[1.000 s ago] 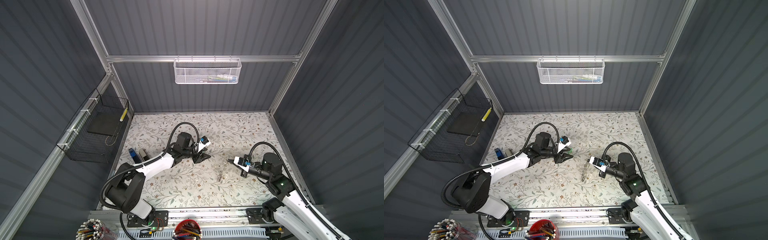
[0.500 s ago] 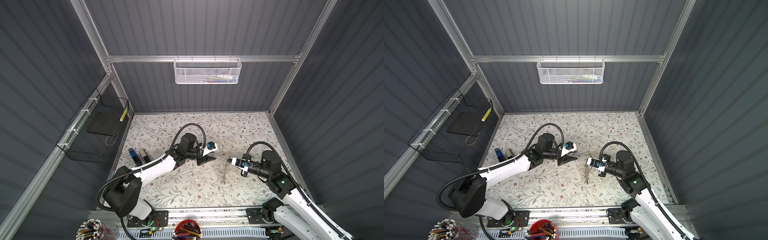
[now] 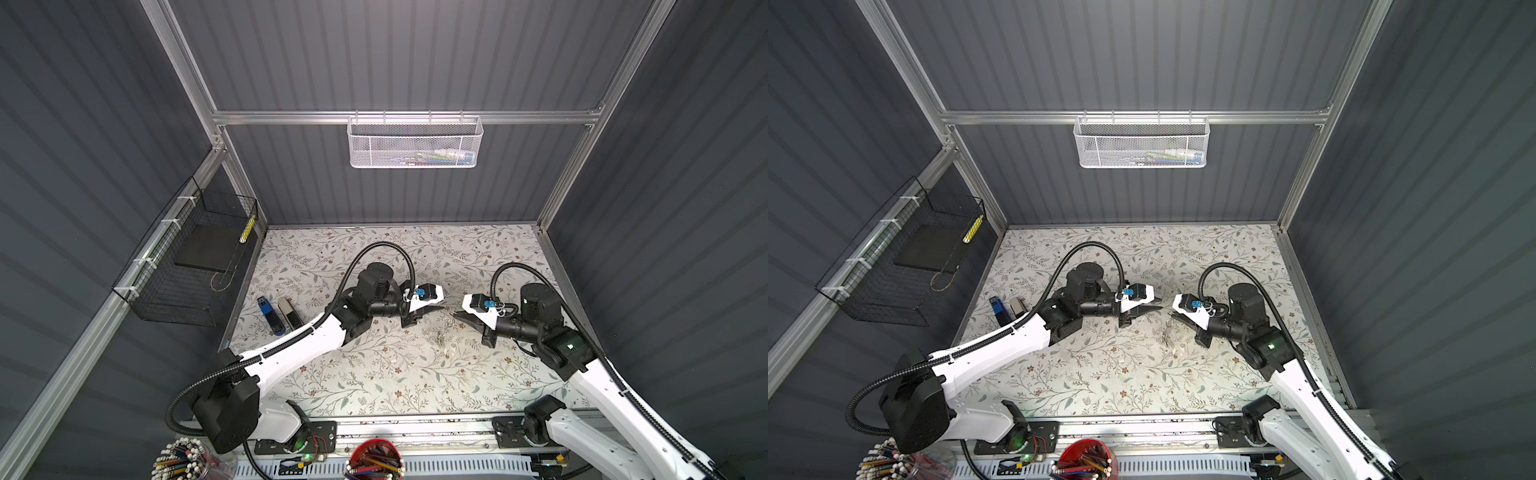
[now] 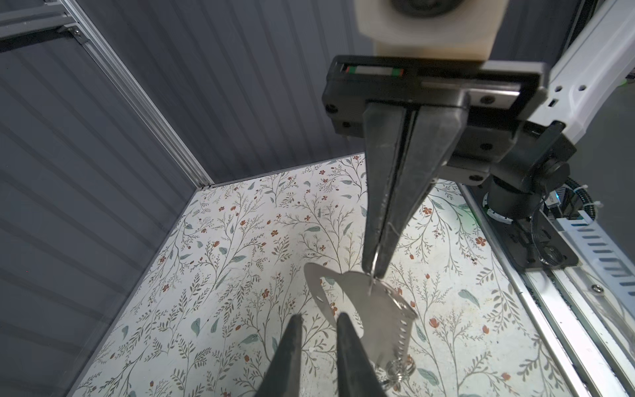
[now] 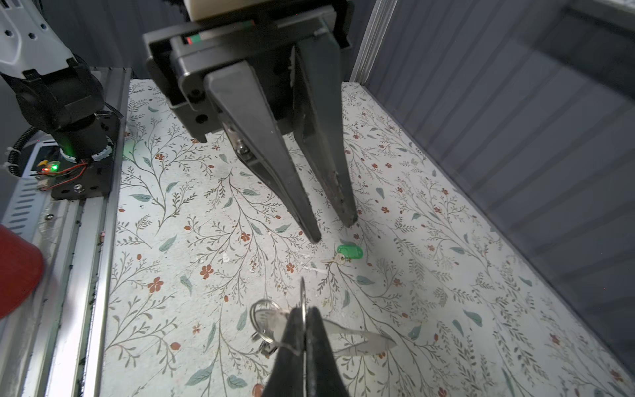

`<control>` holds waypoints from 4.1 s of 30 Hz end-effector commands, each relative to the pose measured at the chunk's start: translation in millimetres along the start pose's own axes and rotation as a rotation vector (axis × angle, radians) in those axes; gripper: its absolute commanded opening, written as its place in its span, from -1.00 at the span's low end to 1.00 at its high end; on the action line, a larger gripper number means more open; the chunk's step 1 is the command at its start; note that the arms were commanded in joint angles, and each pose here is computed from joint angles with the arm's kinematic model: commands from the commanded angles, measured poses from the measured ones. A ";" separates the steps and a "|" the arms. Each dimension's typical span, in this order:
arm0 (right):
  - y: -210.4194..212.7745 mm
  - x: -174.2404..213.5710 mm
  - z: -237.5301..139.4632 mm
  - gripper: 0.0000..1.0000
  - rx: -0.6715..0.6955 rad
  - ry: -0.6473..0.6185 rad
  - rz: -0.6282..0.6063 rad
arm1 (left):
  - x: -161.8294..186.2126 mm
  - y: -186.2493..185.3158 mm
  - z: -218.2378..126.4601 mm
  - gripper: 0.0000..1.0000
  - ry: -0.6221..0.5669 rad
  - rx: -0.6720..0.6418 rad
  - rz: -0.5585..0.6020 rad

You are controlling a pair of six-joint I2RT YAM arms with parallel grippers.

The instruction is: Put the keys on the keyring

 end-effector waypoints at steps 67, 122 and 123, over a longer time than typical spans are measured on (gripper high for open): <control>-15.2 -30.3 8.5 -1.00 -0.052 -0.008 0.279 | -13.1 -3.2 27.0 -1.00 0.122 -0.017 0.054; 10.4 14.1 -13.7 -1.00 0.022 -0.234 -0.247 | 116.6 36.8 -7.8 -0.01 0.313 -0.110 -0.700; 10.7 14.7 -14.0 -1.00 0.023 -0.231 -0.252 | 121.1 36.3 -6.1 -0.01 0.326 -0.100 -0.712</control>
Point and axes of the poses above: each gripper's point midway between its finger pads, its own z axis out along the fingers, its own y axis along the line the jaws close on, x = y × z, the point moved 7 cm from there along -z, back along the fingers, and after that the axes turned 12 degrees about z, right-handed, at the moved point
